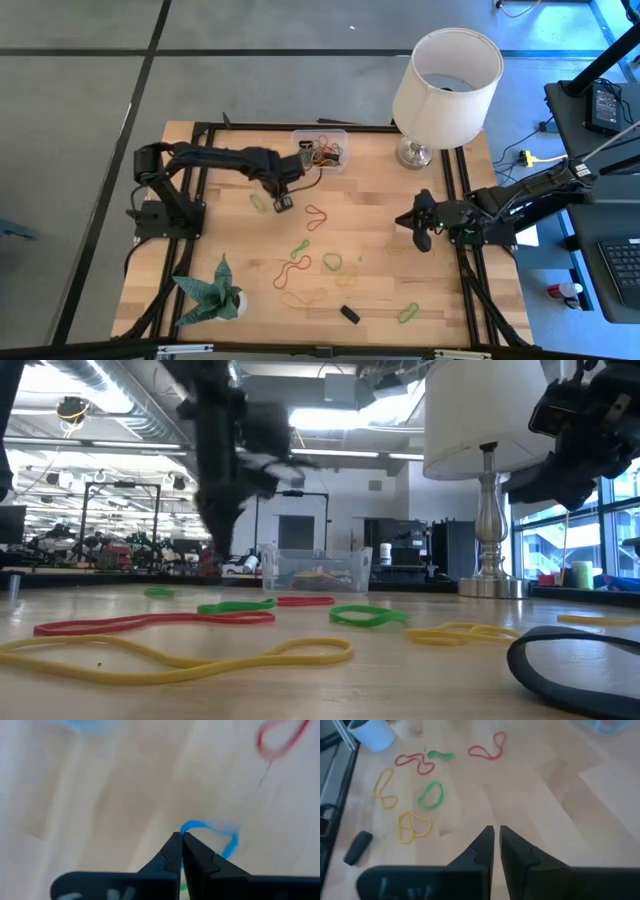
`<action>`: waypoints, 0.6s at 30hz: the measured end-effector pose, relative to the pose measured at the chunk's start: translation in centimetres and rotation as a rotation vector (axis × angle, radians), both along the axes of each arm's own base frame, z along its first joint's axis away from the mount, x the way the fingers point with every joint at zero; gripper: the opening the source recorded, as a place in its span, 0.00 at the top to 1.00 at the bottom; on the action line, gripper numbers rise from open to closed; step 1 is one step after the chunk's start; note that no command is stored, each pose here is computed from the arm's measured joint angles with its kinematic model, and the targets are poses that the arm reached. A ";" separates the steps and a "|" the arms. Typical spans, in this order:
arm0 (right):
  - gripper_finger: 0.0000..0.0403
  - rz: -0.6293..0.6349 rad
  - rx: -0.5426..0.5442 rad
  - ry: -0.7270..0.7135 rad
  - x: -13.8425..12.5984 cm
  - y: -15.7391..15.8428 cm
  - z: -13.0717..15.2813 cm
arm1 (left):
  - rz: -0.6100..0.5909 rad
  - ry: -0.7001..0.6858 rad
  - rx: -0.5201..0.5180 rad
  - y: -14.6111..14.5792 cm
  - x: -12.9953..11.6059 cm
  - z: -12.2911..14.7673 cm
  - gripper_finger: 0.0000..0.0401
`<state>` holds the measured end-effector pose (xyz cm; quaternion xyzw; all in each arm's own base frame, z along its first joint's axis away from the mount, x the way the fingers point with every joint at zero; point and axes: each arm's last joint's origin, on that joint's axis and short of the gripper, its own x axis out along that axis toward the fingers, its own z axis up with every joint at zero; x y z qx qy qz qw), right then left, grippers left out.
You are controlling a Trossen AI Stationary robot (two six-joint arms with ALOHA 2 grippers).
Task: Pick and place rubber bands into bin
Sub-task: Put the blue rubber band into the transparent bin
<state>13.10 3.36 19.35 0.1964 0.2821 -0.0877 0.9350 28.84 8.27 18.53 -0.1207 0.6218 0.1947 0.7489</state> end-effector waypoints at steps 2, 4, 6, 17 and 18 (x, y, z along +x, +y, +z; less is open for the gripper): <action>0.92 0.013 -0.038 0.001 0.0 0.0 0.0 | 0.006 -0.013 0.034 0.3 0.7 1.9 0.99; 0.92 0.002 -0.062 -0.002 0.0 -0.1 0.0 | 0.014 -0.055 0.083 0.6 1.7 4.3 0.99; 0.92 -0.008 -0.067 -0.004 0.0 -0.1 0.0 | 0.024 -0.124 0.140 1.0 2.6 6.7 0.99; 0.92 -0.014 -0.133 -0.003 0.0 -0.2 0.0 | 0.128 -0.396 0.354 7.1 4.9 13.0 0.99; 0.92 -0.014 -0.132 -0.004 0.0 -0.2 0.0 | 0.136 -0.396 0.342 7.8 5.1 12.7 0.99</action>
